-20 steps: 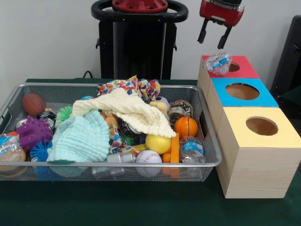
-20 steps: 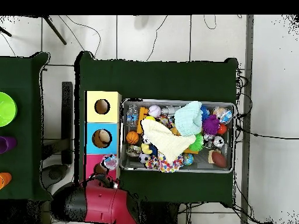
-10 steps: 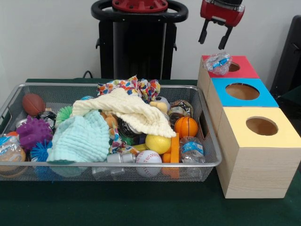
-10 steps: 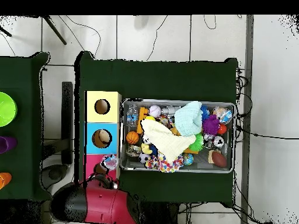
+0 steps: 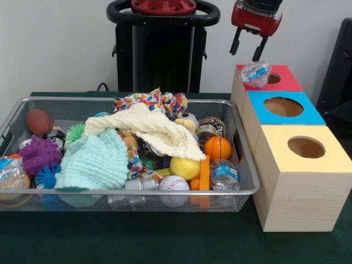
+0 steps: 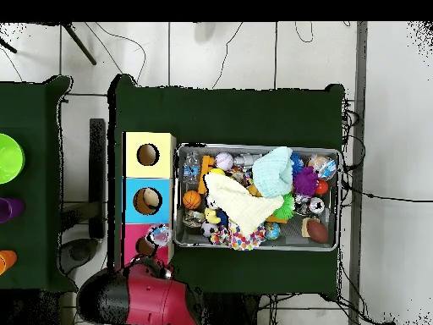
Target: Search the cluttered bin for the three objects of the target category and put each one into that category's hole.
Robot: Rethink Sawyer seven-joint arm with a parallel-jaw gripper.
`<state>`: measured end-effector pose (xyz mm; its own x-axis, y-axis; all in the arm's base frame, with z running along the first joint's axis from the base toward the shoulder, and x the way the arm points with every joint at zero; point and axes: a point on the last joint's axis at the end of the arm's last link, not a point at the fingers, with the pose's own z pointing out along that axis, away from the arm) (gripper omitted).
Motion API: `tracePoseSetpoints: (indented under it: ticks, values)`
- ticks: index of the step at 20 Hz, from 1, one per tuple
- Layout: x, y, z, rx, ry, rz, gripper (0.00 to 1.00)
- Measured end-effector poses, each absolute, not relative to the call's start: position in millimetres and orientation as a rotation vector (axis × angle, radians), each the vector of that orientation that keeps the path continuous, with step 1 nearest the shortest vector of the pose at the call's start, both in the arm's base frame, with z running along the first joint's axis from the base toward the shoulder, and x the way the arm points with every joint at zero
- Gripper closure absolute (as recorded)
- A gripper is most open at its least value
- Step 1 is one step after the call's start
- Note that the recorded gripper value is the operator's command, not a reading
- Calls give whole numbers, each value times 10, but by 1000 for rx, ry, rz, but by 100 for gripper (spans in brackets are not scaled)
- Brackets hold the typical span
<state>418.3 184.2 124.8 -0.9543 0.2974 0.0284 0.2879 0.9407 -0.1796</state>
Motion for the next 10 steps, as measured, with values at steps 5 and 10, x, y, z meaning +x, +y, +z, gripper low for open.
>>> tracePoseSetpoints:
  ticks: [5, 10]
  values:
    - [4172, 1863, 1201, -469, -3028, 267, 0]
    - [4166, 1911, 1199, -468, -3029, 261, 0]
